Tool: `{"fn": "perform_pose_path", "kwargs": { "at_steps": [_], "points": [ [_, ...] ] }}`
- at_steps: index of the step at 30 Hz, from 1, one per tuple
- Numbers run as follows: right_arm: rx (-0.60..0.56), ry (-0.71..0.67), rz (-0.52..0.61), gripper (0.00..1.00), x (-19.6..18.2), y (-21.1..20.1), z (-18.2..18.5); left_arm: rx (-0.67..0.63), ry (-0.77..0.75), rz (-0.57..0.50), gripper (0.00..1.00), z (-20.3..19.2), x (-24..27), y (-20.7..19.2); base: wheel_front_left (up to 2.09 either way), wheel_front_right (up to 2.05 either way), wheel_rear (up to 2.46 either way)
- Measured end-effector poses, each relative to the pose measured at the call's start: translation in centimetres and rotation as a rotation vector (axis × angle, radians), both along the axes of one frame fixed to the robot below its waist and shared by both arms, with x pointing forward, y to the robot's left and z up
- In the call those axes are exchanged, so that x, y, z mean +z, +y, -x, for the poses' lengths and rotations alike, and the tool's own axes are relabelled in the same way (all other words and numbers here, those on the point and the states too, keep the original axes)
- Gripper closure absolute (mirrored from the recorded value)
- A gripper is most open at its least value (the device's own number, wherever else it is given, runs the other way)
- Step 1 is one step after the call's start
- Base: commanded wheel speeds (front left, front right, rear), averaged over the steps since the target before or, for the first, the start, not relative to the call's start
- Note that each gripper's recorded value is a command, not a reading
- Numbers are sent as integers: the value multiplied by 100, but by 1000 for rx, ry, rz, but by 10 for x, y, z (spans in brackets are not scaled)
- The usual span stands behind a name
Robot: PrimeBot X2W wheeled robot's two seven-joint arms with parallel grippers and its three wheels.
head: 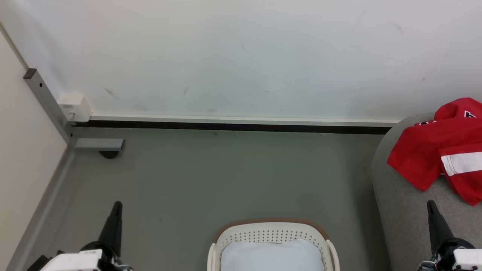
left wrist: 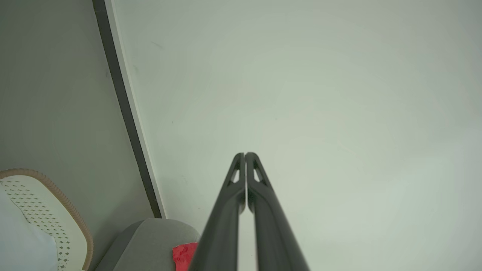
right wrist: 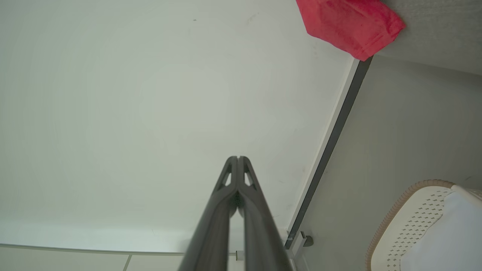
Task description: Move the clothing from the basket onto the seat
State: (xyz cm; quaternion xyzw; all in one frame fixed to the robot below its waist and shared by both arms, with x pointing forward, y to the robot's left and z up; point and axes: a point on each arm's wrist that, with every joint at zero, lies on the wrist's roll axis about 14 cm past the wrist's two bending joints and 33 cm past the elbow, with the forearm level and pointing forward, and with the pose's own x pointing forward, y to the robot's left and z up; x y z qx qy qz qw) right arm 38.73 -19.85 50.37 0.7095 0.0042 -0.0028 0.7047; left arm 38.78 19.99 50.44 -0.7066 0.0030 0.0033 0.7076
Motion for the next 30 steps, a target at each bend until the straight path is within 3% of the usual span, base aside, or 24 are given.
{"fn": "perform_pose_path", "kwargs": {
  "at_steps": [30],
  "points": [
    [0,0,0,100,0,0,0,0,0,0,100,0,0,0,0,0,0]
  ]
}}
